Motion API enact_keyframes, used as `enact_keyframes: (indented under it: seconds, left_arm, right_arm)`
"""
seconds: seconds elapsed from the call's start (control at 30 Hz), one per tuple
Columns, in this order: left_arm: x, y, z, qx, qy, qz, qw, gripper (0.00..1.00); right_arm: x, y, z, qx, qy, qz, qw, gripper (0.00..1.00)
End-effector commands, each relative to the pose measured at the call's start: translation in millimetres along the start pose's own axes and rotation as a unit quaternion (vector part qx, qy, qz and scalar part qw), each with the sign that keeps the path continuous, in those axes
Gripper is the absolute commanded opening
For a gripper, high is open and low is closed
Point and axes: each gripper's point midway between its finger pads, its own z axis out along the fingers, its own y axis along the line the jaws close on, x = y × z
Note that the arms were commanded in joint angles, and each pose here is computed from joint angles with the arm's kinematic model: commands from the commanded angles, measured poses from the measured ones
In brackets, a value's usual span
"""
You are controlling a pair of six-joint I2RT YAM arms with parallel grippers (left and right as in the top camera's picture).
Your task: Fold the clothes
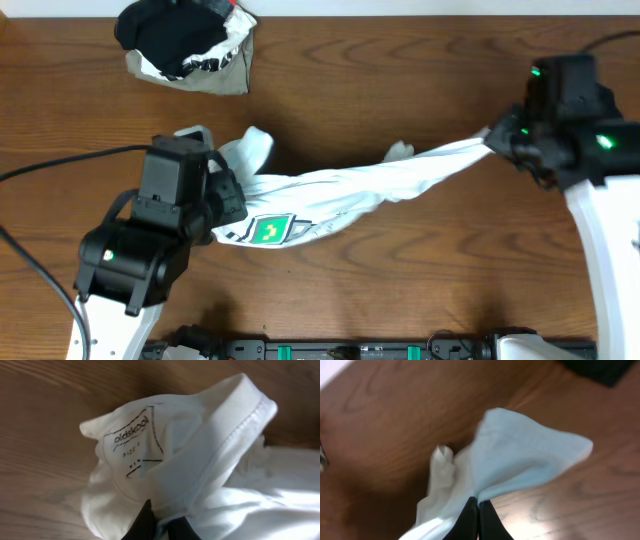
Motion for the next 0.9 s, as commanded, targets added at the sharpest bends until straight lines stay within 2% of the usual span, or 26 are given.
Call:
enact_keyframes:
  seconds: [0.0,0.27,0.33,0.37,0.43,0.47,0.5,0.53,0.7,0.73,0.77,0.8,0.87]
  left_arm:
    - [-11.2,10.9,-13.0,-0.027,-0.038,0.007,0.999,0.07]
    - [-12.7,9.7,-12.0,-0.024,-0.040,-0.006,0.999,0.11]
    - [-14.5,8.6,-8.9,-0.025,-0.039,-0.006,0.999,0.17]
    - [-16.4,7.6,-6.9,-0.025,-0.040,-0.006,0.999,0.25]
    - [-22.3,4.0,-2.7,-0.021,-0.046,-0.007,0.999,0.25]
    - [-27.3,1.0,0.4,-0.018,-0.052,-0.007,0.998,0.25]
    - [-32.4,-2.1,3.4,-0.014,-0.058,-0.008,0.998,0.19]
    - [-39.0,-6.0,7.3,-0.009,-0.066,-0.010,0.998,0.08]
    - [-63.1,-20.8,37.3,-0.001,-0.080,-0.011,0.997,0.06]
    - [-62.0,-20.4,44.4,-0.005,-0.072,-0.010,0.997,0.11]
    - [-58.8,-19.6,51.8,-0.010,-0.059,-0.009,0.998,0.25]
    - [-49.8,-18.7,62.4,-0.015,-0.031,-0.008,0.999,0.45]
    - [-36.4,-19.5,75.0,-0.014,0.009,-0.006,1.000,0.66]
  right_arm:
    - [-19.3,-30.0,-31.7,0.030,-0.072,0.044,0.996,0.02]
    - [-17.9,-45.8,-66.5,0.015,-0.109,0.063,0.992,0.02]
    - [-17.5,-46.1,-65.3,0.017,-0.107,0.063,0.992,0.02]
    - [-17.7,-45.8,-63.7,0.018,-0.105,0.063,0.992,0.02]
    - [-19.0,-44.9,-60.1,0.020,-0.102,0.063,0.993,0.02]
    - [-21.3,-43.2,-56.9,0.020,-0.102,0.063,0.993,0.02]
    - [-23.8,-41.3,-54.0,0.020,-0.103,0.063,0.993,0.01]
    - [-27.1,-38.9,-50.3,0.019,-0.104,0.063,0.992,0.01]
    - [-41.9,-27.9,-22.8,0.023,-0.098,0.061,0.993,0.01]
    - [-42.4,-27.3,-15.8,0.028,-0.092,0.059,0.994,0.01]
    - [-42.3,-27.2,-10.1,0.033,-0.086,0.055,0.994,0.02]
    - [-40.8,-27.9,-1.7,0.042,-0.075,0.049,0.995,0.02]
    - [-37.9,-29.6,8.8,0.054,-0.059,0.043,0.996,0.02]
